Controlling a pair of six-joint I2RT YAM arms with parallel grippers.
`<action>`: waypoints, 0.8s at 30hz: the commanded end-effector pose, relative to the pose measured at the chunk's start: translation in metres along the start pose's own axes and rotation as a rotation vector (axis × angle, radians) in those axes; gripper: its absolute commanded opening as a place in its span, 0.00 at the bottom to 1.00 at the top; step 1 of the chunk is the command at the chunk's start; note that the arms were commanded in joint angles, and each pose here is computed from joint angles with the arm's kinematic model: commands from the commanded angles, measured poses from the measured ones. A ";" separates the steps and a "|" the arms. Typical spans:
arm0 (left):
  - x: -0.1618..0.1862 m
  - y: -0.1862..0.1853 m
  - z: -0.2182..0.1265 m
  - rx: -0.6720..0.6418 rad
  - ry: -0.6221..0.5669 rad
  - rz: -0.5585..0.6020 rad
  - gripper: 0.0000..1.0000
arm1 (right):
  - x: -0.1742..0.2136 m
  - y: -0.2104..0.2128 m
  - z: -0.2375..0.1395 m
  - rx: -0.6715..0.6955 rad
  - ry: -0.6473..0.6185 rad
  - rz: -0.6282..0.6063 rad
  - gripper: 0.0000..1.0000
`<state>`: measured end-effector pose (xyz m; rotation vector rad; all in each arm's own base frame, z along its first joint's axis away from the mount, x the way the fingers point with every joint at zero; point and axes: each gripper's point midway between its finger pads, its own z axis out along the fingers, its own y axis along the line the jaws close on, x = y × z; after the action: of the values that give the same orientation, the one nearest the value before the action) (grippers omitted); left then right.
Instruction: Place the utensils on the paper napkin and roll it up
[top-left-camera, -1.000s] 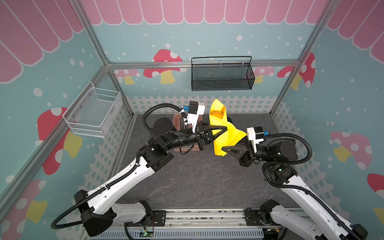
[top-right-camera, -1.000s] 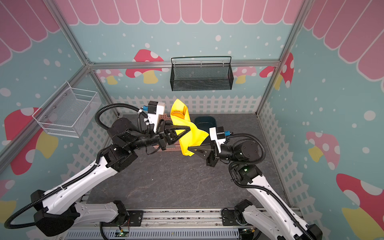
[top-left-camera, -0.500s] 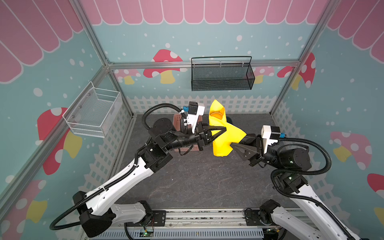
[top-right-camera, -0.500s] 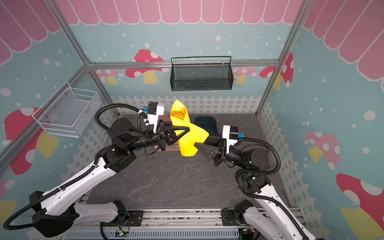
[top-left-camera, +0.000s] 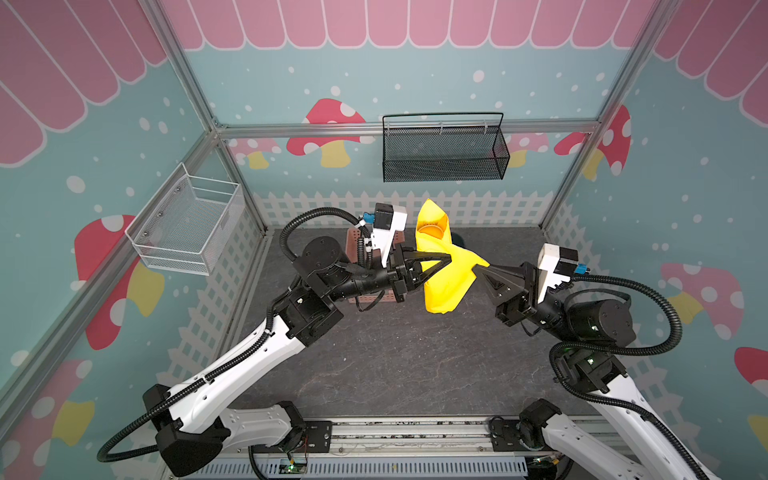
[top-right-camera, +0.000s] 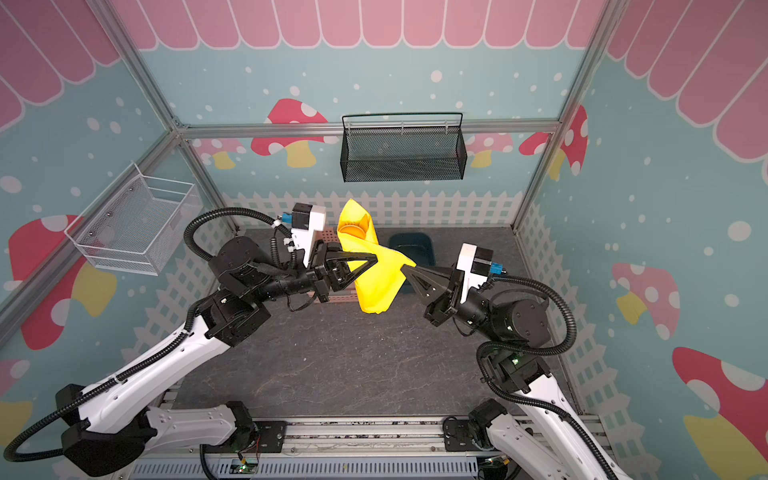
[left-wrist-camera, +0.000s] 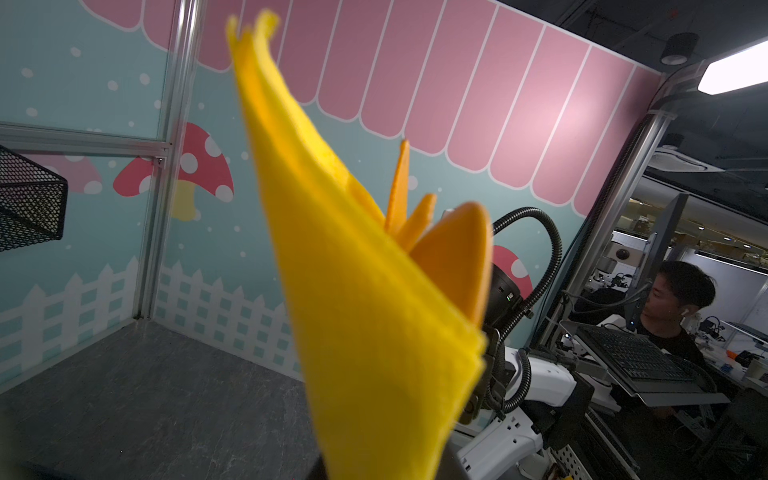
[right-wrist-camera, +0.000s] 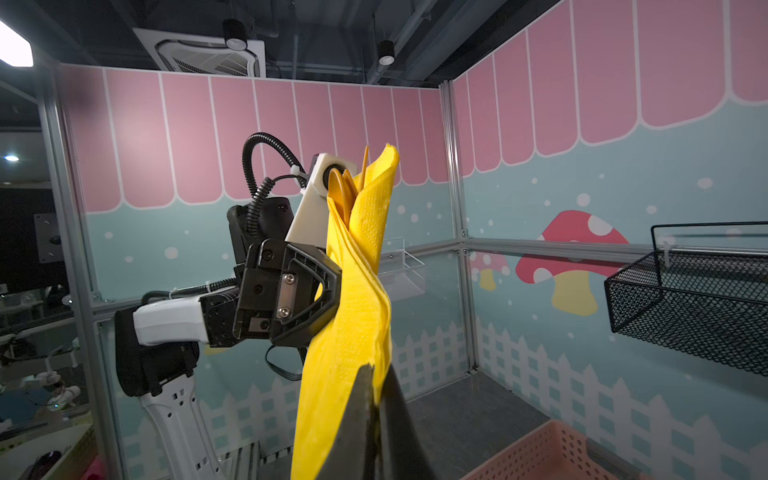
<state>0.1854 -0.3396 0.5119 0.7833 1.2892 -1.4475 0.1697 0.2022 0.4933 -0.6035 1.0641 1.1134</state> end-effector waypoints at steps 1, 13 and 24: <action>-0.001 -0.010 -0.004 0.026 0.005 0.023 0.08 | -0.017 0.005 -0.001 0.002 -0.040 -0.034 0.02; -0.001 -0.019 -0.004 0.077 0.014 0.011 0.06 | -0.006 -0.015 0.005 0.078 -0.007 -0.025 0.00; -0.006 -0.026 0.001 0.138 0.000 -0.018 0.05 | 0.010 -0.009 0.021 -0.046 0.038 -0.006 0.00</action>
<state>0.1750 -0.3431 0.5114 0.8308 1.2813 -1.5167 0.1941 0.2186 0.4805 -0.6251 1.1309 1.1120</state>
